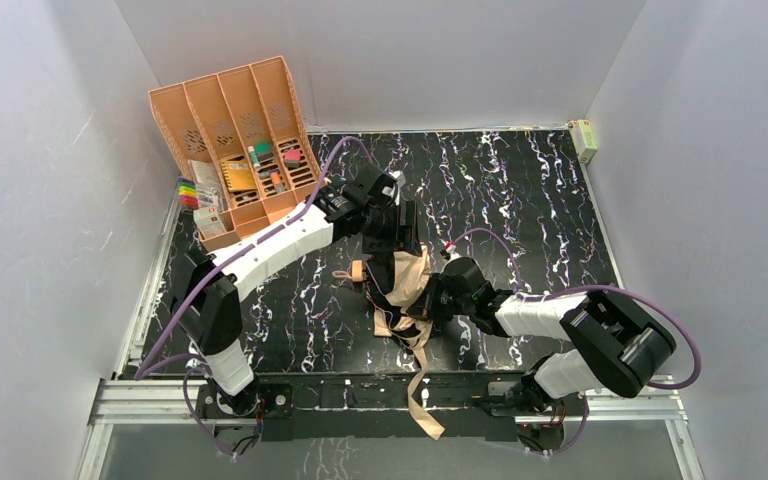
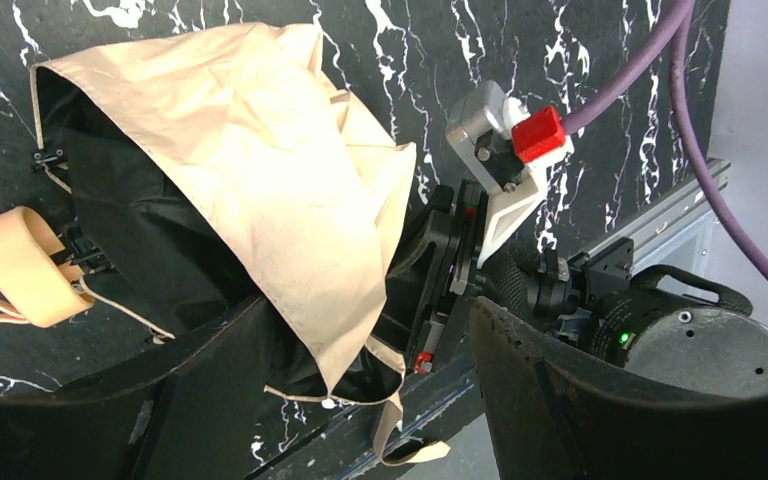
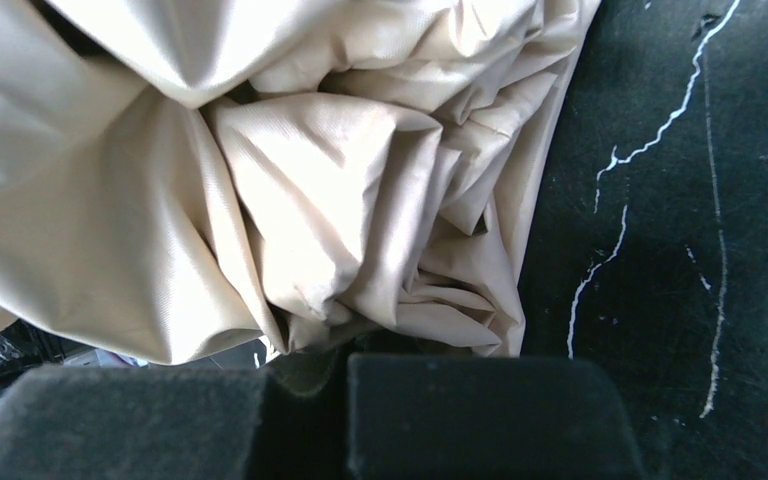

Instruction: Put away the umbrella

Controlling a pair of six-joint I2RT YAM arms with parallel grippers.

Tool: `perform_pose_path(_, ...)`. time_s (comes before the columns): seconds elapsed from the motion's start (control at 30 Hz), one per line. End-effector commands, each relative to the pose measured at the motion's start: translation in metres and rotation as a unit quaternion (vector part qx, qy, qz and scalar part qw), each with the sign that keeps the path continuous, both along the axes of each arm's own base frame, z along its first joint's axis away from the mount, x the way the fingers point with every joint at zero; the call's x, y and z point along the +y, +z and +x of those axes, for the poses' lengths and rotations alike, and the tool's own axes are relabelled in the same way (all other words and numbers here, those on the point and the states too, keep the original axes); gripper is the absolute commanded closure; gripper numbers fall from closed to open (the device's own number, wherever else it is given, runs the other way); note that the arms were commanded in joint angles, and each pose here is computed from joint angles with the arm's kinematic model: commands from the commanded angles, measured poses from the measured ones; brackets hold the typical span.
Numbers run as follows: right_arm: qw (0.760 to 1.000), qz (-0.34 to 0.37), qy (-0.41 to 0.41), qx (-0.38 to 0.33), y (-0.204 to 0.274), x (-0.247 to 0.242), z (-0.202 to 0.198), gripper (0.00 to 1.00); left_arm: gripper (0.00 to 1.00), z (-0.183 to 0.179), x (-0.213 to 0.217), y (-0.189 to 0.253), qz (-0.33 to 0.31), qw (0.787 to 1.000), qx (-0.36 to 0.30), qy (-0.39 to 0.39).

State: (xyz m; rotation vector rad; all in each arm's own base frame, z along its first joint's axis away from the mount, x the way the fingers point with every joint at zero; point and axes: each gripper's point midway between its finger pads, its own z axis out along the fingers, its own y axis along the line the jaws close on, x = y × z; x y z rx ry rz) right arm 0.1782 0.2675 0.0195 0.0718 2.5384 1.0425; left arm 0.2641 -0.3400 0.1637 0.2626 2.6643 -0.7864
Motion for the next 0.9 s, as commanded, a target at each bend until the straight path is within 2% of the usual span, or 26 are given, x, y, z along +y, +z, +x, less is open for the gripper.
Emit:
perform_pose_path(0.0, 0.996, -0.08, -0.004, 0.039, -0.036, -0.028, -0.015, 1.0, 0.31, 0.004, -0.004, 0.033, -0.045, 0.998, -0.032, 0.006)
perform_pose_path(0.23, 0.996, -0.079, -0.003, 0.04, -0.036, -0.028, -0.016, 1.0, 0.33, 0.005, -0.002, 0.027, -0.041, 0.999, -0.028, 0.019)
perform_pose_path(0.37, 0.996, -0.08, -0.002, 0.042, -0.037, -0.028, -0.017, 1.0, 0.39, 0.005, 0.004, 0.022, -0.039, 0.998, -0.026, 0.044)
perform_pose_path(0.6, 0.996, -0.08, -0.001, 0.042, -0.037, -0.028, -0.017, 1.0, 0.5, 0.013, 0.004, 0.024, -0.073, 0.994, -0.047, 0.074)
perform_pose_path(0.77, 0.996, -0.08, 0.0, 0.042, -0.038, -0.028, -0.017, 1.0, 0.5, 0.021, -0.001, 0.037, -0.119, 0.986, -0.077, 0.083)
perform_pose_path(0.87, 0.996, -0.079, 0.0, 0.043, -0.038, -0.028, -0.018, 1.0, 0.49, 0.023, -0.007, 0.038, -0.132, 0.986, -0.074, 0.075)
